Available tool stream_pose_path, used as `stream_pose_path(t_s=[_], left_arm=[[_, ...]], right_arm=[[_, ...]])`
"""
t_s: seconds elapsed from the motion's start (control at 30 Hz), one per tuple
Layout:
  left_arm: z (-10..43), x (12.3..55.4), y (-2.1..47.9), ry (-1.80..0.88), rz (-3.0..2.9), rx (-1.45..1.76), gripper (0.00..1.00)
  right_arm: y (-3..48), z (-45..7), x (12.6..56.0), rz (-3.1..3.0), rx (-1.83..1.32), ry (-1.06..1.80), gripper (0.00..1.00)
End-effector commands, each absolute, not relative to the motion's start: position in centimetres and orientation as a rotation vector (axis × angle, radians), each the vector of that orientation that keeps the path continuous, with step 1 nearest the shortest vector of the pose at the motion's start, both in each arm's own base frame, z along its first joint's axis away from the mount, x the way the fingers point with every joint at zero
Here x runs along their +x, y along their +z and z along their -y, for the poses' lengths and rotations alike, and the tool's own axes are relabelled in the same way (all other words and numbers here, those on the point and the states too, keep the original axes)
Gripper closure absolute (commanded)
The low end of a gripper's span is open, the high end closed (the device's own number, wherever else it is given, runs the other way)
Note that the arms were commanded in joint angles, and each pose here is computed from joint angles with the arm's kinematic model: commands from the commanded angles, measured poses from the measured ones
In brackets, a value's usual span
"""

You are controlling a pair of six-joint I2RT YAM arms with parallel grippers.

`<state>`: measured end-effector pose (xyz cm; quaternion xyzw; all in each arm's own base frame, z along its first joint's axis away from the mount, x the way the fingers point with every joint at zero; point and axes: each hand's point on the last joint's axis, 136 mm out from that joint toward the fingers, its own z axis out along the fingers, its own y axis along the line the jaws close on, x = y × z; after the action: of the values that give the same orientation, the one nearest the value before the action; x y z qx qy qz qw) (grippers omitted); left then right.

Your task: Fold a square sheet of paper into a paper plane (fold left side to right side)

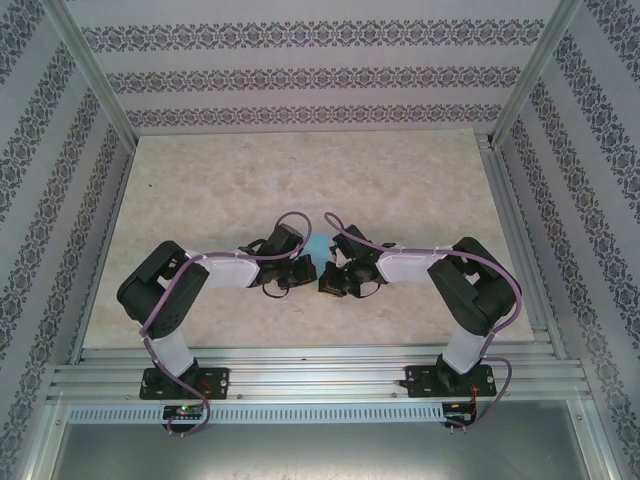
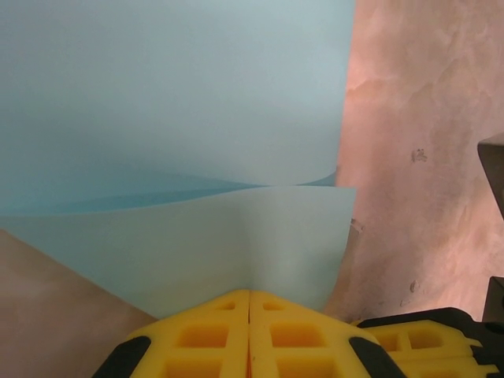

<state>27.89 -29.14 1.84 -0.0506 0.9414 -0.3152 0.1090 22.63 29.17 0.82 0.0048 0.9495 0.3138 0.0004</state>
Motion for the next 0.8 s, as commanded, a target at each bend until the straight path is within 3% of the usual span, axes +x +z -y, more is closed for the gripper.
stream_pose_path(t_s=[0.0,0.77], left_arm=[[26.3,30.1,0.6,-0.752,-2.744,-0.201,0.91],[22.1,33.7,0.4,-0.727,-2.698,-0.279,0.91]], right_arm=[[-5.4,-23.1,17.2,-3.269,0.122,0.565,0.97],[-5.5,-23.0,17.0,-3.277,0.127,0.564,0.97]])
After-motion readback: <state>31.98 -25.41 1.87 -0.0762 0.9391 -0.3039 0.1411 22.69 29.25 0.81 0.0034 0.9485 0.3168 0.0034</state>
